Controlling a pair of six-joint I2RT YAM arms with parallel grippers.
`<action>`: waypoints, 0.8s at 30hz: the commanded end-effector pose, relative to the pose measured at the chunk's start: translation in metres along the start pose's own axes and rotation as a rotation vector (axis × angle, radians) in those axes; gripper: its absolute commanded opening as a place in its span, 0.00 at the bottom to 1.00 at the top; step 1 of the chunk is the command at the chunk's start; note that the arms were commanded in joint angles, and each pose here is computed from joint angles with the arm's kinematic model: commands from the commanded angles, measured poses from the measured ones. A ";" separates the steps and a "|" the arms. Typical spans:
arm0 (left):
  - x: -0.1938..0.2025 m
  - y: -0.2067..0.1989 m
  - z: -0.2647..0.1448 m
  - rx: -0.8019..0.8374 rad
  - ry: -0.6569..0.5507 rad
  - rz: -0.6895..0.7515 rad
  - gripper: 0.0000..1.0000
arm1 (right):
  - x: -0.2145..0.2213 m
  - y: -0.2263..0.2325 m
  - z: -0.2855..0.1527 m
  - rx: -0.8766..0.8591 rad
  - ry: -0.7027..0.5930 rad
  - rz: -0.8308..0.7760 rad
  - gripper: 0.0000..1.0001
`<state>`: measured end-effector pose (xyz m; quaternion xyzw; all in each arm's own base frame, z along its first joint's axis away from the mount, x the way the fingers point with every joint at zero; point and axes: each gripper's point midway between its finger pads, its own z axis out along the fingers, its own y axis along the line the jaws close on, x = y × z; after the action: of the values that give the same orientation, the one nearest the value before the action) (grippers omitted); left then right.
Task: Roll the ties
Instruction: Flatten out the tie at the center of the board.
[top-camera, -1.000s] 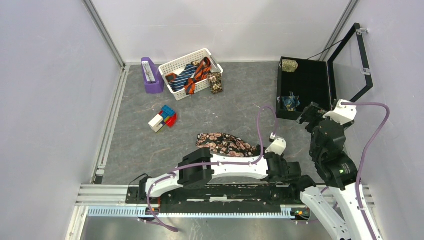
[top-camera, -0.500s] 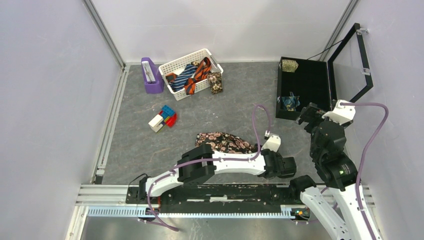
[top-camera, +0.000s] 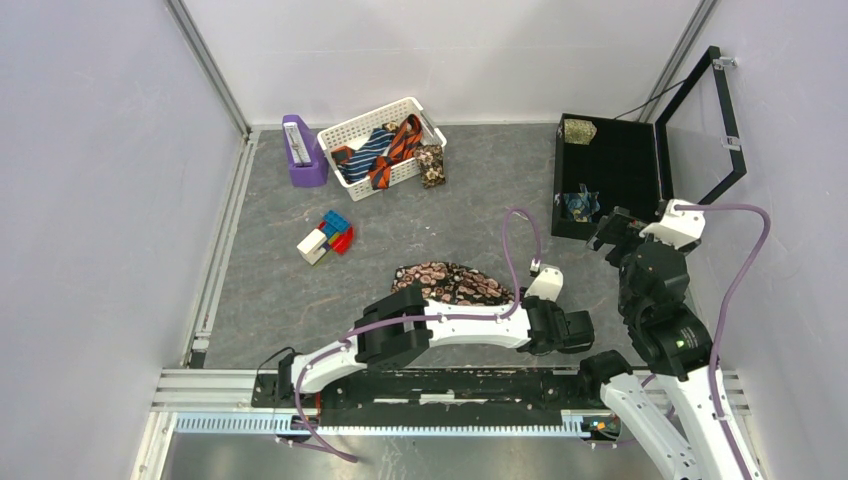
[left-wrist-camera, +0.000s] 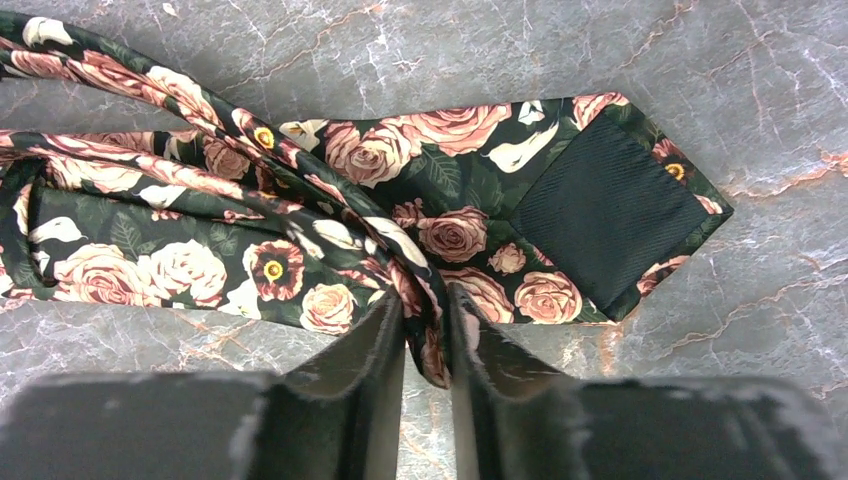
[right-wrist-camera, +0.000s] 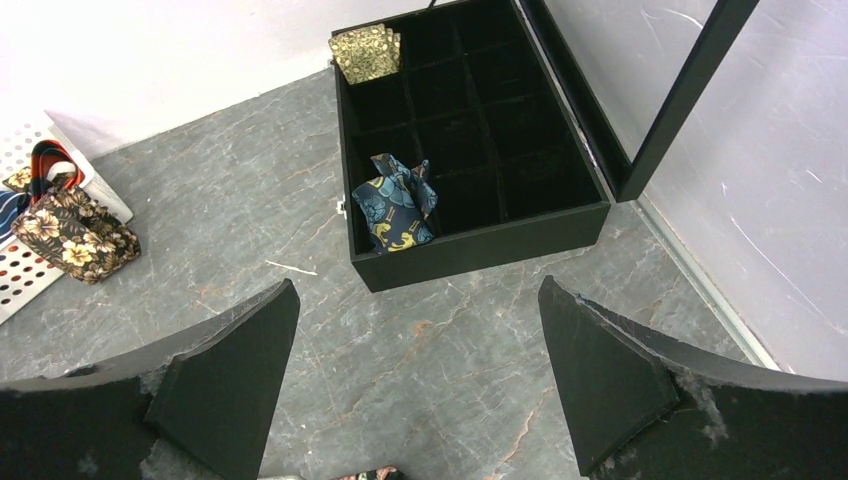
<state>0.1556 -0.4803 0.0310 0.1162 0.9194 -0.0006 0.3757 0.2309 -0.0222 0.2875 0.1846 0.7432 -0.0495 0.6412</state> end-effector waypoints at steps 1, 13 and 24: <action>-0.031 -0.007 -0.027 0.064 -0.049 -0.058 0.22 | -0.001 0.003 0.003 -0.014 -0.015 0.001 0.98; -0.065 0.030 -0.100 0.197 0.029 0.036 0.02 | 0.022 0.014 0.008 -0.060 0.067 -0.039 0.98; -0.089 0.166 -0.152 0.197 0.081 0.028 0.02 | 0.134 0.054 0.004 -0.319 0.381 -0.074 0.98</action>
<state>0.1457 -0.3820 0.1975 0.1486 0.9257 -0.1035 0.3320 0.2421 0.0210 0.2091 0.1023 0.8207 0.0096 0.5621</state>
